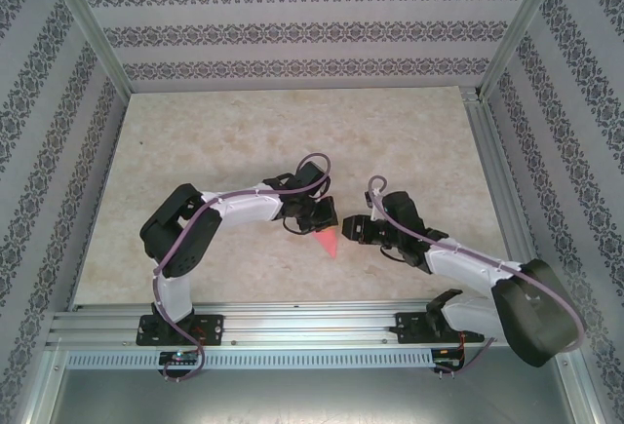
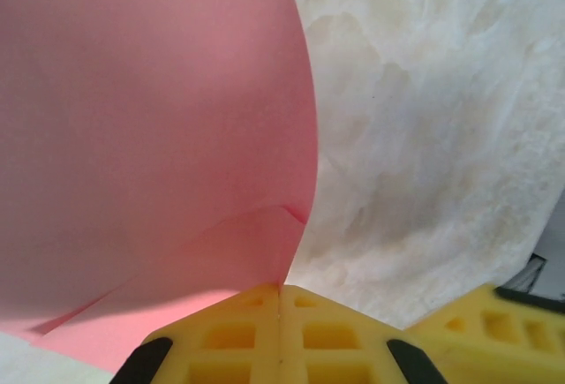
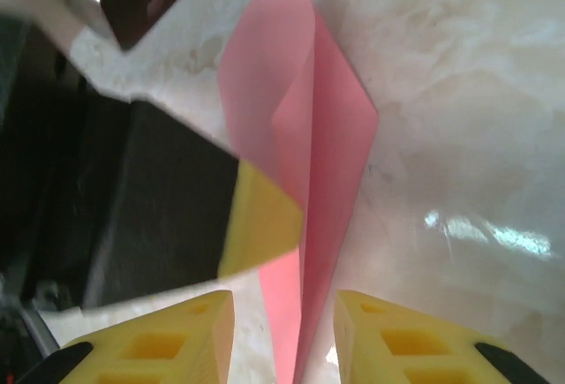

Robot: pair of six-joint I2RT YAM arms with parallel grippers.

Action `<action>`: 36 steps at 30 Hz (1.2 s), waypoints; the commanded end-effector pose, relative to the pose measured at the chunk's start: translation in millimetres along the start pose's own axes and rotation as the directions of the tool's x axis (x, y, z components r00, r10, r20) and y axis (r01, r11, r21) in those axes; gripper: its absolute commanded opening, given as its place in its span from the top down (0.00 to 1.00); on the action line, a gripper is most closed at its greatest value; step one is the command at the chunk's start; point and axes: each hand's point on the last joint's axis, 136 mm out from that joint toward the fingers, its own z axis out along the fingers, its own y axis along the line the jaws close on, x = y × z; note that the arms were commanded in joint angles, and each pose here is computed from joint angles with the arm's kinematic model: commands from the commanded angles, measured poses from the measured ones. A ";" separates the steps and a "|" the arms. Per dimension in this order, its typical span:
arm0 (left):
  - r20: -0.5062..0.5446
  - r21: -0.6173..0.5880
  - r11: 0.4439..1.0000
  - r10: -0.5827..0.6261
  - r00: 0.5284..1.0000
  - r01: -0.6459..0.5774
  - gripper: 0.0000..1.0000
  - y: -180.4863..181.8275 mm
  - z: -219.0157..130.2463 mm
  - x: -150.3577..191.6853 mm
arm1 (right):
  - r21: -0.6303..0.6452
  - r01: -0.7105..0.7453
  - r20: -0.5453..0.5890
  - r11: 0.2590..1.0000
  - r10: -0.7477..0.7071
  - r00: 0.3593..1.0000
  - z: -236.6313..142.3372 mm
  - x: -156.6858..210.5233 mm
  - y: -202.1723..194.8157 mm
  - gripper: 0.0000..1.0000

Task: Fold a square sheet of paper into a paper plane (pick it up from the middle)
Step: Fold the wing for the fifth time at the center of the table.

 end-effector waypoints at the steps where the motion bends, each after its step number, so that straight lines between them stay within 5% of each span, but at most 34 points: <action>1: 0.030 0.148 0.989 0.001 1.000 -0.005 1.00 -31.5 -22.4 -10.8 | 0.033 0.125 0.088 0.992 -0.128 0.988 -4.4 -0.3 -0.9 0.65; 12: 0.008 0.181 0.983 -0.022 1.000 0.020 1.00 -26.8 -20.6 -13.2 | -0.006 0.248 0.027 0.969 -0.248 0.968 19.2 13.7 13.5 0.66; 28: 0.005 0.149 0.989 -0.020 1.000 0.019 1.00 -22.5 -20.6 -16.7 | -0.049 0.272 -0.028 0.961 -0.273 0.962 35.5 20.1 15.1 0.93; 36: 0.005 0.130 0.990 -0.051 0.999 0.050 0.70 -21.8 -23.9 -16.8 | -0.015 0.349 -0.040 0.937 -0.349 0.936 35.4 23.3 9.2 0.96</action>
